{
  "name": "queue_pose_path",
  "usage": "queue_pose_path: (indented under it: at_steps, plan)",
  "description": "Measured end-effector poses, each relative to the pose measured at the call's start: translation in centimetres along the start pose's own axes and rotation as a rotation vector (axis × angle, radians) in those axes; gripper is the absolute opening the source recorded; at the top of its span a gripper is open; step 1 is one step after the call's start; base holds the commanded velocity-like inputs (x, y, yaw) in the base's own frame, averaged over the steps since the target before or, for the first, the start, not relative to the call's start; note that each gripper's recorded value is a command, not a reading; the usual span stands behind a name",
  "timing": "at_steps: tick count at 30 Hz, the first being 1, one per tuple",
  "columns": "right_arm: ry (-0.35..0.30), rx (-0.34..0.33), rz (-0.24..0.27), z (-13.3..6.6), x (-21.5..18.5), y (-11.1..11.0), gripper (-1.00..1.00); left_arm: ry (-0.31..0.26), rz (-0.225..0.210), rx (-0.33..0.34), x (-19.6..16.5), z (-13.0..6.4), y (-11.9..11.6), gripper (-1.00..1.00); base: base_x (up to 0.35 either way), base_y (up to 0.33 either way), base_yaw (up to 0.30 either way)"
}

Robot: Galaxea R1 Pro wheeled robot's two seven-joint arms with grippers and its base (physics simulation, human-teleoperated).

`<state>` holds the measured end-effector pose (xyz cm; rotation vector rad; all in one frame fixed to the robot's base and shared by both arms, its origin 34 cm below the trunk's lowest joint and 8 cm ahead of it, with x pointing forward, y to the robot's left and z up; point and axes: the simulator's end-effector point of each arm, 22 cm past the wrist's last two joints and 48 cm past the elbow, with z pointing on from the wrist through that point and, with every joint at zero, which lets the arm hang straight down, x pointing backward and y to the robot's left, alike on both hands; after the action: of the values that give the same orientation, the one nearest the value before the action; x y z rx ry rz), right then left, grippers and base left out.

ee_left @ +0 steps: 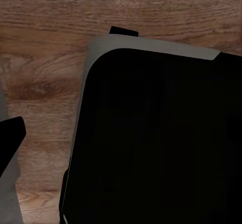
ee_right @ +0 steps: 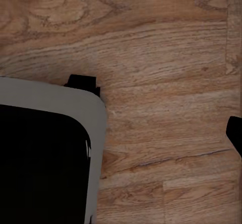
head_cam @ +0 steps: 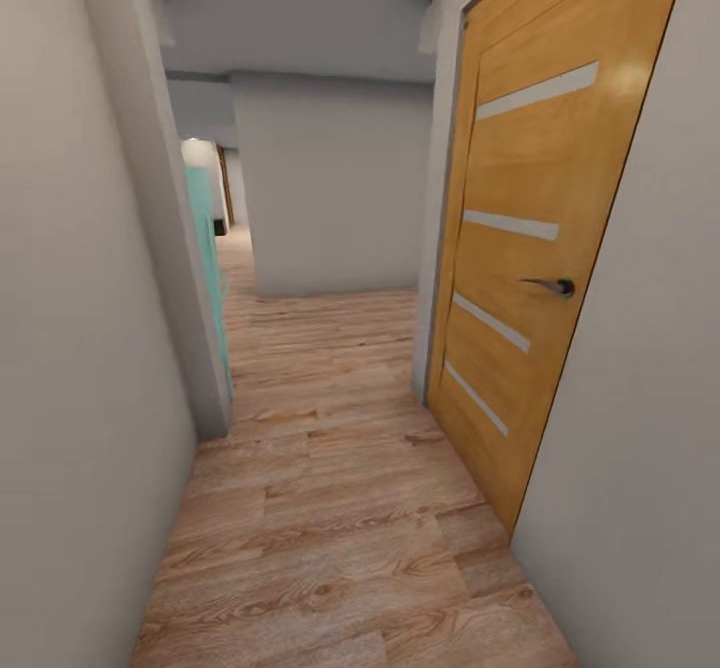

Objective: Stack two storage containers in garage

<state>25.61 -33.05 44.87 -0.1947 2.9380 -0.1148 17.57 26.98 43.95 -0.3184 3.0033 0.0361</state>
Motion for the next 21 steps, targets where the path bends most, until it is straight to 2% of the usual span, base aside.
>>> queue_pose_path:
  at_steps: [8,21]
  plan:
    - [0.001,-0.001,0.000,0.00,0.03,0.11,1.00,0.002,0.000,0.000,0.07,0.00,0.01,1.00,0.320,0.000,0.154]
    - [-0.003,-0.003,0.004,0.01,-0.10,0.20,1.00,0.005,0.000,-0.001,0.18,-0.01,0.03,1.00,0.320,-0.036,0.010]
